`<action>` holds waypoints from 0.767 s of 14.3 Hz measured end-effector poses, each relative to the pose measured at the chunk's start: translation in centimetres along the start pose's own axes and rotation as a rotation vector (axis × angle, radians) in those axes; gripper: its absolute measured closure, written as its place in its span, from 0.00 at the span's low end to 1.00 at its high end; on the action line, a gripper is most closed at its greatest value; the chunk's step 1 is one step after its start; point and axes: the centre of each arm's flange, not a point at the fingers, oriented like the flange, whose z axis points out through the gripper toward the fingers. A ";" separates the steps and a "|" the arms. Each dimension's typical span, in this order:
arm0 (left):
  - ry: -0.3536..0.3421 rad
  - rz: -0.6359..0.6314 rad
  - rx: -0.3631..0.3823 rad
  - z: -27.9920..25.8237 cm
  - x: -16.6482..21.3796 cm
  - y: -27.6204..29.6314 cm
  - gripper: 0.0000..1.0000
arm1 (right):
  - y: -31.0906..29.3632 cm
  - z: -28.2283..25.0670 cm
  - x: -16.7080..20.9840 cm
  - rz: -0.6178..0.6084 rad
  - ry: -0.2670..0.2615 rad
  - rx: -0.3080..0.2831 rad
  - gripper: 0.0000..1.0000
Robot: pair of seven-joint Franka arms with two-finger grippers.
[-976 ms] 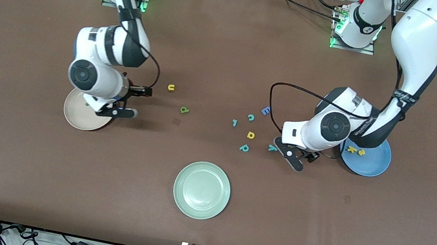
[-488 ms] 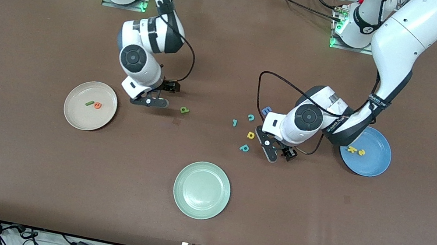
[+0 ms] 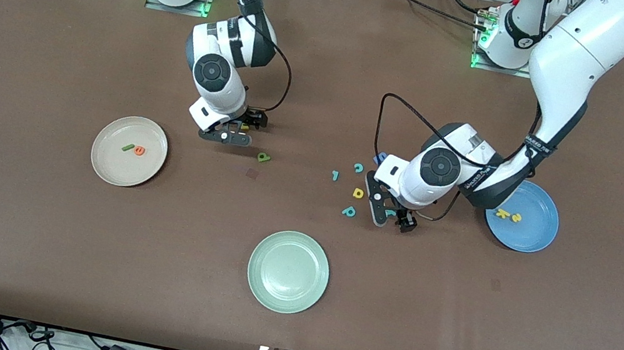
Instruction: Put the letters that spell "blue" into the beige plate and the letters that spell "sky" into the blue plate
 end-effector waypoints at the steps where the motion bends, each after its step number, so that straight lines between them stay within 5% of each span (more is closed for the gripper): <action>1: 0.002 0.026 0.006 0.6 0.0 0.0 0.02 | -0.1 0.3 -0.1 0.001 0.002 -0.004 0.07; 5: -0.017 0.098 0.022 2.3 0.3 0.5 0.14 | 0.0 1.3 0.0 0.013 0.016 -0.014 0.10; 7: -0.032 0.127 0.039 2.7 0.4 0.7 0.35 | 0.0 1.6 0.0 0.018 0.017 -0.017 0.25; 11: -0.013 0.131 0.051 2.8 0.5 0.4 0.47 | -0.1 1.4 0.0 0.030 0.020 -0.014 0.37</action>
